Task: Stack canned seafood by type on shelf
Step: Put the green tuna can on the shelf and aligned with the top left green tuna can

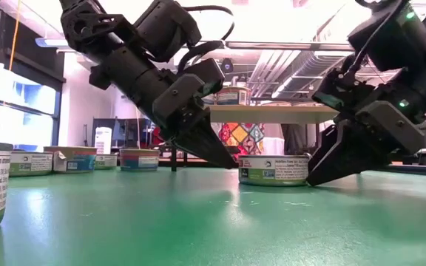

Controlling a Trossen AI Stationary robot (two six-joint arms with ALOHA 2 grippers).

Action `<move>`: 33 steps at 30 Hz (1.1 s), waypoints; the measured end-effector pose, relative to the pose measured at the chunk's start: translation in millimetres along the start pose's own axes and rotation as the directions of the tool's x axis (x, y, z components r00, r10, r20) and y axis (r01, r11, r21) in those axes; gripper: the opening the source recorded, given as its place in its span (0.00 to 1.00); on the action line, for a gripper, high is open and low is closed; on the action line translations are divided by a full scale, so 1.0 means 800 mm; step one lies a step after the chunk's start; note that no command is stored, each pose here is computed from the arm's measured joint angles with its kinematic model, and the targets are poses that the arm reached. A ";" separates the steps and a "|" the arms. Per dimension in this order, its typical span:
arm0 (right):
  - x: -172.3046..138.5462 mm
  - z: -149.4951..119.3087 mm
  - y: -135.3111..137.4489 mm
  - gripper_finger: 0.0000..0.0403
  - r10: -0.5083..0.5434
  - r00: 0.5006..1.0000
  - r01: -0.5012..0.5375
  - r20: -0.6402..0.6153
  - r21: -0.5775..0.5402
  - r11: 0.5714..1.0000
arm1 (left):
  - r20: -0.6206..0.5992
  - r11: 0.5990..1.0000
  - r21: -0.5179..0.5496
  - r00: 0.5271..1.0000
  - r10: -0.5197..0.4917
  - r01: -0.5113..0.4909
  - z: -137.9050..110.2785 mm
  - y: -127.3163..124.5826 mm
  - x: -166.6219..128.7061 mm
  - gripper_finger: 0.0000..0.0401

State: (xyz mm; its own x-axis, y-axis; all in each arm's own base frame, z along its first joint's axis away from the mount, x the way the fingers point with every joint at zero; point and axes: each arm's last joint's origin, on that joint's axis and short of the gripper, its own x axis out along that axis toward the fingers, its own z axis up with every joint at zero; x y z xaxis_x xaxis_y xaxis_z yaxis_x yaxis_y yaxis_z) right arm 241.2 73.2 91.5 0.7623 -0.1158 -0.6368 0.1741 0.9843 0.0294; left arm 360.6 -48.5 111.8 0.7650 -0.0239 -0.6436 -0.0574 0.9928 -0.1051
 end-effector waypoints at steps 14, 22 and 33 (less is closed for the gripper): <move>0.022 0.013 0.006 0.95 0.087 0.975 -0.064 0.204 -0.115 0.991 | 0.010 0.999 -0.042 1.000 0.013 -0.012 0.001 0.010 0.001 0.00; 0.057 0.016 0.017 0.95 0.068 0.977 -0.058 0.201 -0.059 0.997 | 0.003 0.998 -0.041 0.998 0.056 -0.056 0.000 0.013 0.000 0.00; 0.049 0.011 0.048 0.85 -0.030 0.969 0.038 0.245 -0.028 0.999 | -0.039 0.980 -0.078 0.983 0.179 -0.182 0.010 0.011 -0.027 0.00</move>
State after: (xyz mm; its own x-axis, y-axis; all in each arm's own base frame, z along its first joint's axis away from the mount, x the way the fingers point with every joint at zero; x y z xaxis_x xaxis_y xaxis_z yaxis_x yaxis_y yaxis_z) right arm 283.0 105.0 74.3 0.8864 -0.1743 -0.4289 0.1852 0.9826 -0.0166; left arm 348.7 -38.4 130.4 0.7166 0.1495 -0.6812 -0.2449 0.9685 -0.0450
